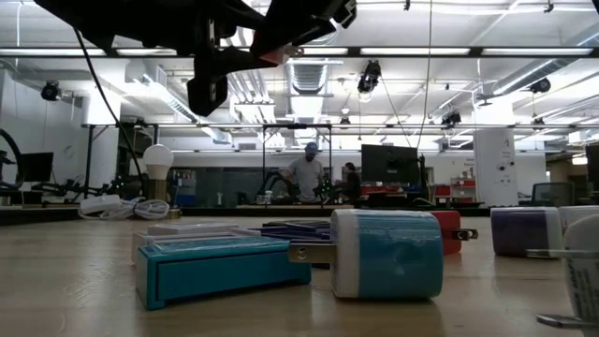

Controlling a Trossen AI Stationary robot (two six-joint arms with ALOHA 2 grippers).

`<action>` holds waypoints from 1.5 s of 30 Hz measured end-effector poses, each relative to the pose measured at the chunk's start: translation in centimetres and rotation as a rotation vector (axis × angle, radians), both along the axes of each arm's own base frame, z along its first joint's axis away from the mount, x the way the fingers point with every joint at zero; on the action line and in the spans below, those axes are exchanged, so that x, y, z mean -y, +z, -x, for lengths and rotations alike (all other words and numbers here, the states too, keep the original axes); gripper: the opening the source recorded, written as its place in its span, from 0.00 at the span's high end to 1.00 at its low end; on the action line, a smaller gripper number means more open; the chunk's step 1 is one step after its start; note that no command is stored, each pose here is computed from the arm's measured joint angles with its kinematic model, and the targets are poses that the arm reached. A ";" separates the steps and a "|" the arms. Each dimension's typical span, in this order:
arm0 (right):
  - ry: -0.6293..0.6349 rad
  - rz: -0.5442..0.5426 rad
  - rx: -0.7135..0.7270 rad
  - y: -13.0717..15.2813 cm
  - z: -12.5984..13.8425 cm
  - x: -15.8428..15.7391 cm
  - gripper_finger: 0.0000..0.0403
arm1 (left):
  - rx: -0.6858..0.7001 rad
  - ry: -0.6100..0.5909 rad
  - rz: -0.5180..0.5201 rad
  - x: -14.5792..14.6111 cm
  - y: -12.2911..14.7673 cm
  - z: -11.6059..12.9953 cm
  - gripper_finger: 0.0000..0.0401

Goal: Pick & Place Office items
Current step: Put the pink white charger adapter into the black basket

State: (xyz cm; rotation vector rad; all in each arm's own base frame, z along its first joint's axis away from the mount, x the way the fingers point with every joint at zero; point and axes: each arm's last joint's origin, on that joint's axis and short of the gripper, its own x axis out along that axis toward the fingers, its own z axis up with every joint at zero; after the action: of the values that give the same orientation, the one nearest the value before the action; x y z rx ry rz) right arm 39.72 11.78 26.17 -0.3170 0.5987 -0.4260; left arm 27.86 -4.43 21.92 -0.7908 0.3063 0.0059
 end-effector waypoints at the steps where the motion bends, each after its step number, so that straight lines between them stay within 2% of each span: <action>1: -0.008 -0.013 0.008 0.0 0.0 0.0 0.32 | 0.000 0.000 0.000 0.0 0.0 0.0 0.66; 14: 0.016 -0.056 0.024 -0.1 0.7 -2.0 0.20 | 0.001 -0.003 -0.026 0.0 0.0 0.0 0.66; 28: 0.038 -0.111 0.045 -0.2 2.1 -5.0 0.16 | 0.002 -0.025 -0.107 0.0 -0.1 0.0 0.66; 32: 0.002 -0.071 0.020 -0.5 2.5 -5.0 0.15 | 0.000 -0.023 -0.115 -0.1 -0.1 0.1 0.66; 40: -0.129 -0.122 -0.050 -1.6 3.8 -4.3 0.15 | -0.027 -0.055 -0.163 0.0 -0.6 0.2 0.66; 45: -0.239 -0.161 -0.099 -2.3 5.0 -3.7 0.15 | -0.078 -0.182 -0.198 0.2 -1.2 0.5 0.66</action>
State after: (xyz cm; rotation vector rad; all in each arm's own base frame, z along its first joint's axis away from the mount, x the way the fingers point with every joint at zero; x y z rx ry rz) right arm 34.77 15.51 23.91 -0.1127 0.7671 -0.5901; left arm 27.37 -4.66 20.75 -0.5652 0.4443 -0.1025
